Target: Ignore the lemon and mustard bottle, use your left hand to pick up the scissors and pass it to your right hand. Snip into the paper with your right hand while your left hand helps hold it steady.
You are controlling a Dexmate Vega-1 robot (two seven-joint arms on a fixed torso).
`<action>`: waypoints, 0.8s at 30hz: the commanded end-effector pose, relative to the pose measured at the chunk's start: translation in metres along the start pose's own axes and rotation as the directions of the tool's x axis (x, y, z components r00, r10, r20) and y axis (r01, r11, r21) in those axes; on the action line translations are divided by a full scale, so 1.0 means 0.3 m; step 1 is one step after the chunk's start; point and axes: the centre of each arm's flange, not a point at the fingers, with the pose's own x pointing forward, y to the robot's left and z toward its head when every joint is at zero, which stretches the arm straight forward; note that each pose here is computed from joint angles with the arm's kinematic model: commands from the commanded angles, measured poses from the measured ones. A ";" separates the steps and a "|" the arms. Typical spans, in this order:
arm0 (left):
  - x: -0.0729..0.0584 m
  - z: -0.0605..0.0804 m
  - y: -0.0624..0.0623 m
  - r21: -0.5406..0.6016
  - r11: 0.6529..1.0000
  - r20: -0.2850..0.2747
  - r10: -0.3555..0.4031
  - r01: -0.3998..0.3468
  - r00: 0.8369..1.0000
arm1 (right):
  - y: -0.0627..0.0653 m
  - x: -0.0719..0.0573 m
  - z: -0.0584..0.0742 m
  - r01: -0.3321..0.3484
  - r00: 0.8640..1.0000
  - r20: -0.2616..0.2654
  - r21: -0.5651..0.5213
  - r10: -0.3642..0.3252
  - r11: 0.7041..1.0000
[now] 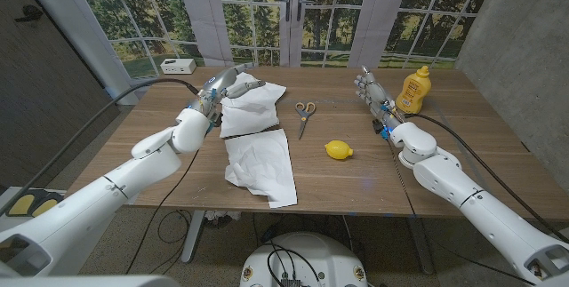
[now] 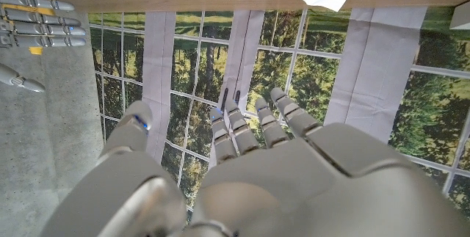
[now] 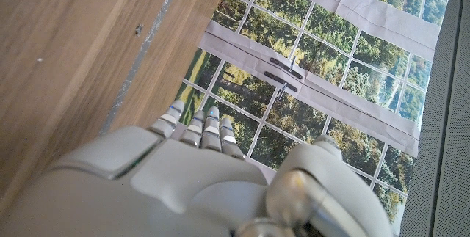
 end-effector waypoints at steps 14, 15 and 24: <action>0.020 0.044 -0.001 0.275 0.961 0.108 0.001 -0.031 0.994 | -0.017 -0.026 -0.005 -0.005 1.000 0.002 0.003 0.005 1.000; 0.022 0.046 -0.001 0.277 0.961 0.110 -0.005 -0.026 0.994 | -0.017 -0.025 -0.006 -0.002 1.000 0.002 0.007 0.002 1.000; 0.052 0.072 -0.007 0.346 0.938 0.138 -0.041 -0.009 0.990 | -0.024 -0.002 -0.003 -0.038 0.999 -0.008 -0.008 0.038 0.999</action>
